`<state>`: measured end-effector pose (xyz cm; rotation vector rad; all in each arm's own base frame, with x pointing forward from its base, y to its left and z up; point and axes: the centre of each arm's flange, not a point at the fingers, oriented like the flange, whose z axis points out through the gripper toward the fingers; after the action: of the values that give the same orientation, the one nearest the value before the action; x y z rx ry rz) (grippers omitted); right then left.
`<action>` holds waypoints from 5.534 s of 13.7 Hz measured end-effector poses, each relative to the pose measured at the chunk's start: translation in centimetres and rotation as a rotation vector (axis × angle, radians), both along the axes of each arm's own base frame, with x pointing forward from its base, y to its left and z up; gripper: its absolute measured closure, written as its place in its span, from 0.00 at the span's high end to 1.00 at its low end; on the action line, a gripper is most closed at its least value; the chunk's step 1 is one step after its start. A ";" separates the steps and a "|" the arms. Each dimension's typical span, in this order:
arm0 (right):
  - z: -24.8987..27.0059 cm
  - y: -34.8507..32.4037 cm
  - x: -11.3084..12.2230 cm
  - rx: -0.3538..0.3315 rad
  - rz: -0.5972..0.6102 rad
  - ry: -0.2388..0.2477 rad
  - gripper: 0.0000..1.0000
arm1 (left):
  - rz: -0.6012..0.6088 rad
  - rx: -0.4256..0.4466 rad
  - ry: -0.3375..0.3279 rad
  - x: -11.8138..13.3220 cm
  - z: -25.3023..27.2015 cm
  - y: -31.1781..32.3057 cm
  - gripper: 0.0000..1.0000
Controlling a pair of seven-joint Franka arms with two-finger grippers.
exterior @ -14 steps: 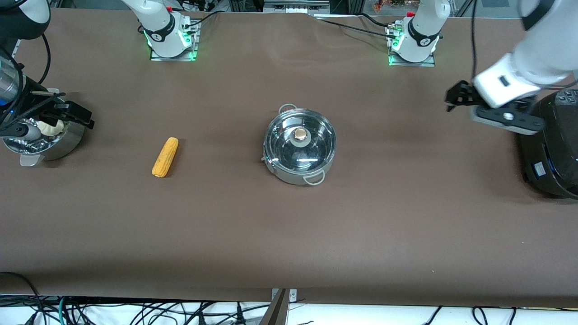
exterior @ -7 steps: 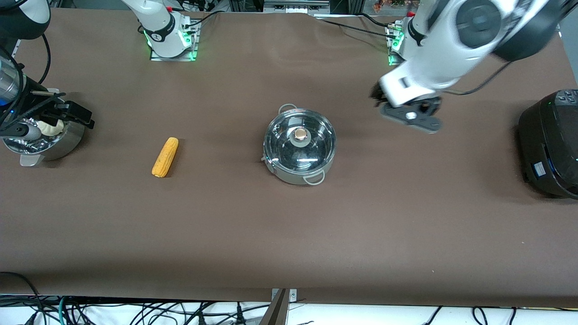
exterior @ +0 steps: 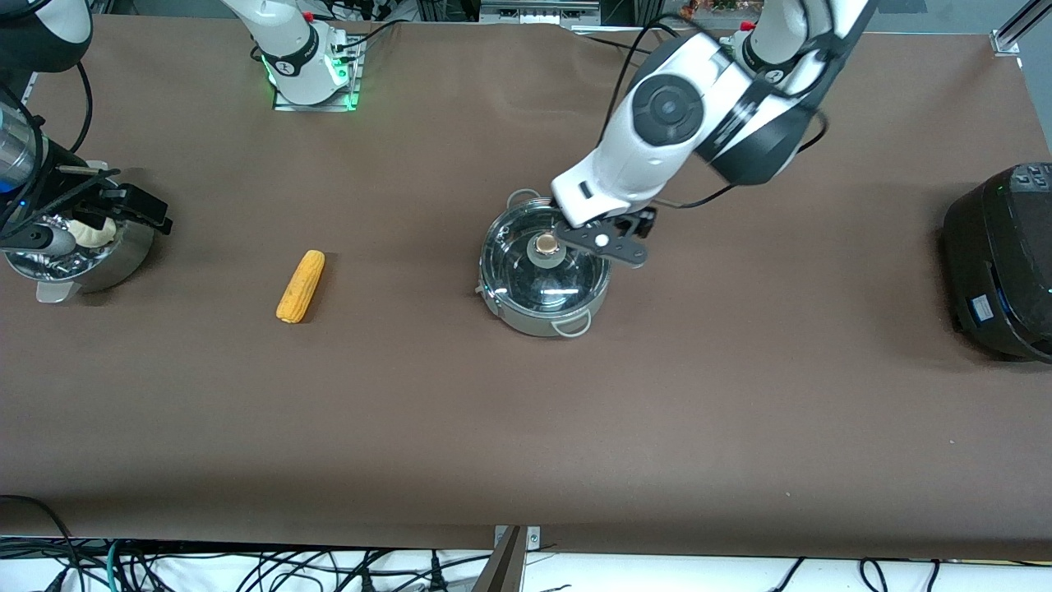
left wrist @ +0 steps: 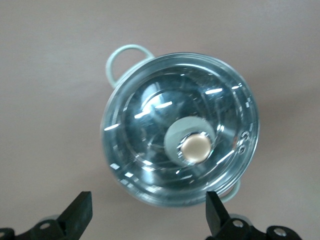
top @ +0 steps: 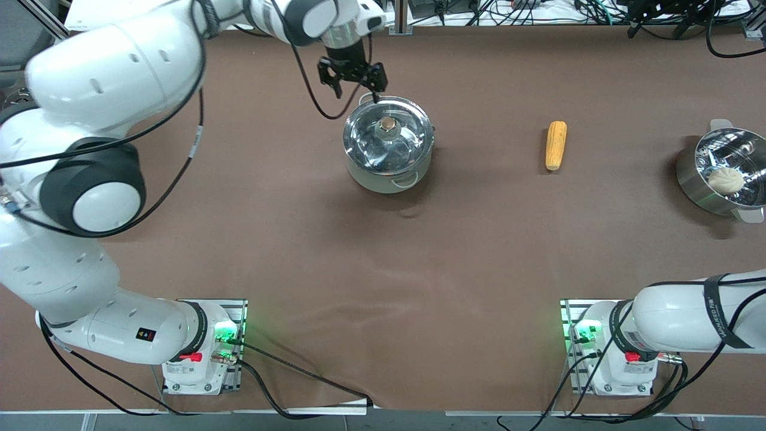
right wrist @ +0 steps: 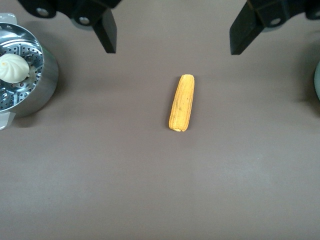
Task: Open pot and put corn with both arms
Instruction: 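Lower the left gripper and grasp the lid knob, then lift the lid off the pot while the right gripper reaches the corn, then set the lid on the table while the right gripper grasps the corn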
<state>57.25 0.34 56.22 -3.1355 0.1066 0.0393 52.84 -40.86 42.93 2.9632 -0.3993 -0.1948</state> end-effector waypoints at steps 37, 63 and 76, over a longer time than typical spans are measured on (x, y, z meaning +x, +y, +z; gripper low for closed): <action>-0.2 0.0 0.0 -0.001 -0.001 0.005 1.00 | 0.014 0.166 -0.054 3.3 1.0 0.2 0.50; -18.3 5.8 5.3 -0.026 -0.057 0.172 1.00 | -0.159 0.150 -0.002 6.4 -21.3 37.4 0.50; -35.2 5.2 0.5 -0.016 -0.238 0.088 1.00 | -0.130 0.184 -0.031 6.9 -18.8 37.8 1.00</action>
<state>57.74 5.52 21.06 -3.1117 0.4807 0.1758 59.78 -3.05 24.14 3.1252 -0.6103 -0.2112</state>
